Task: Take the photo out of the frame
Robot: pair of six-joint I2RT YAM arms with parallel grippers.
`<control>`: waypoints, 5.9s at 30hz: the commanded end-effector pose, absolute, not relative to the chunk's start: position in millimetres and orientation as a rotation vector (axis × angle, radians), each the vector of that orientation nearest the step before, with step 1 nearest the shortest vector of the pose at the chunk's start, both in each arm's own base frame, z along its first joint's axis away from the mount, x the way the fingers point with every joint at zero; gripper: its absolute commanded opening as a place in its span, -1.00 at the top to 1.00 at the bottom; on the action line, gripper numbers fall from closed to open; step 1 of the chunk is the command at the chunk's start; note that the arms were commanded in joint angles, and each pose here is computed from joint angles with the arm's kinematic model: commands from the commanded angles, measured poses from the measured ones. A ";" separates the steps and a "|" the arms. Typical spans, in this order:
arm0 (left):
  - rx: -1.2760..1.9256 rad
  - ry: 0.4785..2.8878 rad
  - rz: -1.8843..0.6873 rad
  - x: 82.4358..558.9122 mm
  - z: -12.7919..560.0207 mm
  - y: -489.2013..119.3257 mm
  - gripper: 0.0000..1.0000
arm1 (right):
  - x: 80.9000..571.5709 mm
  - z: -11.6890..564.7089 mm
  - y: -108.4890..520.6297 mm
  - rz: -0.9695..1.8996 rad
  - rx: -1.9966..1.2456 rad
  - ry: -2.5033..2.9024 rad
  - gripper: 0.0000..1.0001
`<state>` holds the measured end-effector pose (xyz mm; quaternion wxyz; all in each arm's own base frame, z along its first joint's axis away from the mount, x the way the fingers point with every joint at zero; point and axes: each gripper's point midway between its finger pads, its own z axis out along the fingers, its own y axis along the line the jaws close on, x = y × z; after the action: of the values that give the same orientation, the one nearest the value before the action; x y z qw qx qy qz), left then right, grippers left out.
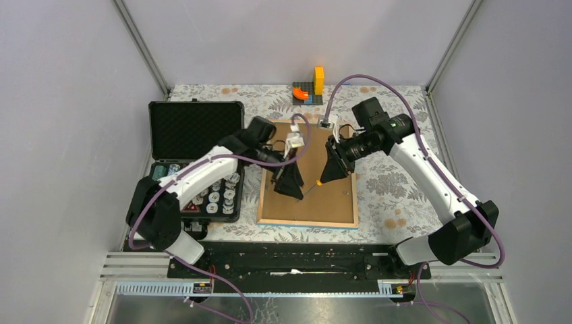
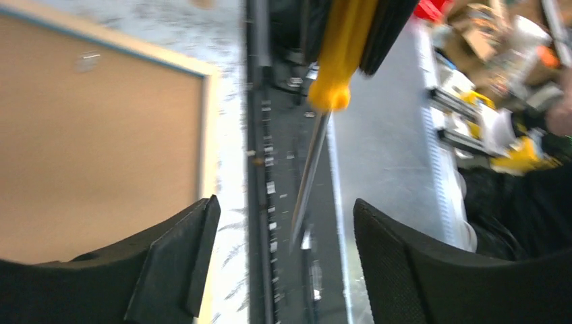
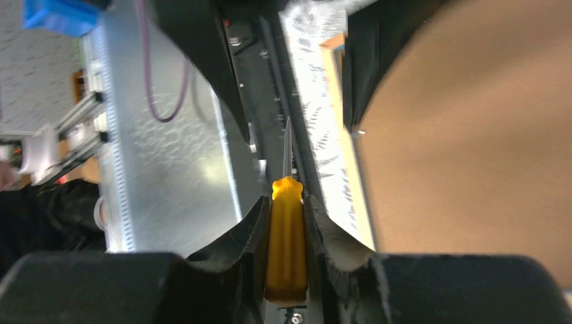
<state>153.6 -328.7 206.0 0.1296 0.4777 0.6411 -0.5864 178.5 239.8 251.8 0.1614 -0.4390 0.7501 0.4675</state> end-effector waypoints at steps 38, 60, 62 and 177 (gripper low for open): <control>1.064 2.186 -0.246 338.2 83.6 -207.5 -0.97 | 399.3 178.8 98.2 0.125 -0.627 2.346 1.00; 0.790 2.454 -0.419 357.2 33.7 -195.0 -0.14 | 422.6 175.6 98.2 0.065 -0.657 2.351 1.00; 0.780 2.462 -0.430 357.0 31.3 -194.1 -0.03 | 423.7 173.8 99.3 0.054 -0.669 2.353 1.00; 0.836 2.486 -0.517 346.0 27.6 -198.5 0.22 | 434.8 192.4 168.4 0.420 -0.677 2.311 1.00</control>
<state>342.0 -194.9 26.3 0.2268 0.2856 0.9133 -0.1815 419.1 153.5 181.4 0.3242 -0.2720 0.8978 0.1215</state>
